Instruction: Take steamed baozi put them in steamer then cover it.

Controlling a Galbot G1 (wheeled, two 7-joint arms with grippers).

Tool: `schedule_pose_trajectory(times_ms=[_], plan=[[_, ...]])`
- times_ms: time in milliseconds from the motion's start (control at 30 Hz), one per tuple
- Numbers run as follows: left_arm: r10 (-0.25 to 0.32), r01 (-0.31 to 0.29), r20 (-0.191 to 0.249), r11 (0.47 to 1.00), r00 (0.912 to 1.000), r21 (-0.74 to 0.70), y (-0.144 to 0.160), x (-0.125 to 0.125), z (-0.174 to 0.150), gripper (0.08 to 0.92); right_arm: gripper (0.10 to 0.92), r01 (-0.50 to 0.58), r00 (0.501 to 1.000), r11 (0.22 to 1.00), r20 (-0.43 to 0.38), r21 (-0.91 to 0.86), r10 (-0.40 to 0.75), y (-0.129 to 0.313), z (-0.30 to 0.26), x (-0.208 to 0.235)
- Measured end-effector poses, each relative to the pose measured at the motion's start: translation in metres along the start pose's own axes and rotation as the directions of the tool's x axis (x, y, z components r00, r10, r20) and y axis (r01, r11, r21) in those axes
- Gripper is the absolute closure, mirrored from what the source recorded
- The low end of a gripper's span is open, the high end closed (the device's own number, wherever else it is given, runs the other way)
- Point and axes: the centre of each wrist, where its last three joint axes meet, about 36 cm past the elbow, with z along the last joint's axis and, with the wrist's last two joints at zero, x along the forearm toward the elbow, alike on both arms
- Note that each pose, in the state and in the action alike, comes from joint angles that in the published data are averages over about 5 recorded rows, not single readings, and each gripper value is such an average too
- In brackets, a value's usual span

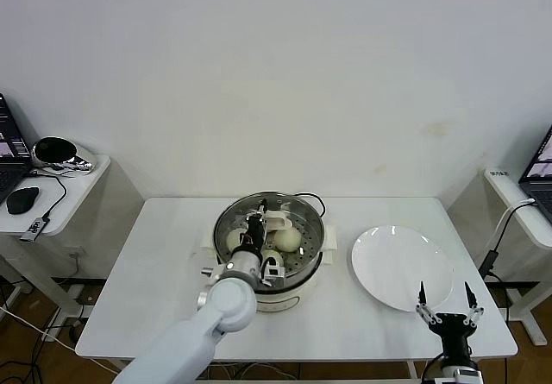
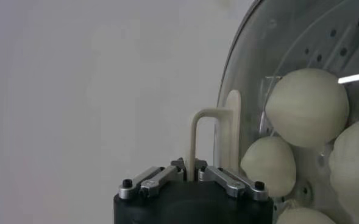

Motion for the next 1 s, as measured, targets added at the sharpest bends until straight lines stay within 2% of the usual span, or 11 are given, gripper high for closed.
schedule_pose_trajectory(times_ms=[133,333,500,800,900,1000], plan=[[-0.003,0.004,-0.003,1.0,1.0,0.007,-0.001,0.001,0.001,0.81,0.2,0.001,1.0,1.0,-0.001,0.0,-0.001,0.0,0.0,0.0],[-0.01,0.01,-0.003,1.0,0.9999,0.023,0.002,0.009,0.005,0.644,0.2,0.003,1.0,1.0,-0.001,0.001,-0.003,0.0,0.0,0.0],[-0.016,0.016,0.007,0.999,0.9998,0.048,0.006,0.026,0.009,0.497,0.2,0.005,1.0,1.0,-0.003,0.002,-0.005,0.001,0.0,0.001],[-0.046,0.037,0.055,0.988,0.9975,0.147,0.02,0.082,0.021,0.24,0.2,0.016,1.0,1.0,-0.009,0.003,-0.016,0.004,0.002,0.003],[-0.071,0.055,0.063,0.973,0.9955,0.224,0.028,0.105,0.028,0.191,0.2,0.021,1.0,1.0,-0.007,0.004,-0.021,0.004,0.002,0.004],[-0.089,0.064,0.06,0.938,0.9942,0.341,0.03,0.127,0.04,0.18,0.2,0.032,0.999,0.999,-0.008,0.005,-0.032,0.005,0.003,0.004]])
